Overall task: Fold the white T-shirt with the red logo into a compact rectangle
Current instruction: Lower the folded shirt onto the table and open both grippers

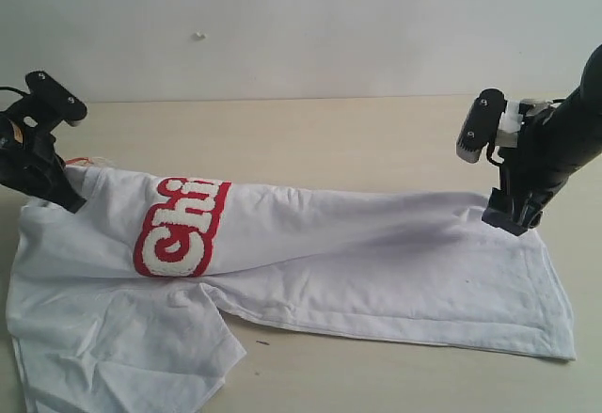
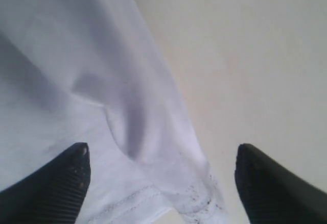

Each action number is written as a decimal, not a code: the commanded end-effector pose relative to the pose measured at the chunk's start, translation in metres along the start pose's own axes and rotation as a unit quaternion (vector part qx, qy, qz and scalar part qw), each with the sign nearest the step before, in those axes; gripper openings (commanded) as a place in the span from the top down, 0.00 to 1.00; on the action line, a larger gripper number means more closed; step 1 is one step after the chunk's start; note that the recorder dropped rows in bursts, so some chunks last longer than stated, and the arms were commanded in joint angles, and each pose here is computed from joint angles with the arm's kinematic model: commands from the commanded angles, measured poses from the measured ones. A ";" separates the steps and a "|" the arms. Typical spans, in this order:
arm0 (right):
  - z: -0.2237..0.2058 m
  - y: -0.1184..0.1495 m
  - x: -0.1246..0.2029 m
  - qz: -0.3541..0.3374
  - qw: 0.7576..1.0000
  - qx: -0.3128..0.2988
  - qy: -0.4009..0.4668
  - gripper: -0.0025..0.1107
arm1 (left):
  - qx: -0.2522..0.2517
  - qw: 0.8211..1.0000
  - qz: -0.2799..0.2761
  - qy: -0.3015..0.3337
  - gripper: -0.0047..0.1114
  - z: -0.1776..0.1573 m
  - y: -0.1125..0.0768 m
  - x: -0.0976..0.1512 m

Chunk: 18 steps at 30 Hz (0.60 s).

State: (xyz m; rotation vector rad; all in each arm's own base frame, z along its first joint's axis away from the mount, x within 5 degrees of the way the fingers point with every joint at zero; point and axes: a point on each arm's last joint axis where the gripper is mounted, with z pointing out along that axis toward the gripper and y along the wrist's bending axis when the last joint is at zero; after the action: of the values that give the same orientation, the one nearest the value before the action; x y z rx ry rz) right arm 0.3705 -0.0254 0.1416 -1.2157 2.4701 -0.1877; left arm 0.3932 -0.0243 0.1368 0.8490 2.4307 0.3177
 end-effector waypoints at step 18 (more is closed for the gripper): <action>-0.001 -0.004 -0.003 0.038 0.999 0.015 -0.024 0.27 | -0.028 0.995 -0.086 -0.045 0.34 -0.002 0.025 0.001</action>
State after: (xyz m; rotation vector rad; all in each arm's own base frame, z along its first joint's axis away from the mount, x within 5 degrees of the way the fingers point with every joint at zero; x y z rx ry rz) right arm 0.3733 -0.0234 0.1428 -1.1346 2.4621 -0.1637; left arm 0.3995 -0.0103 0.1407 0.6622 2.4015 0.2766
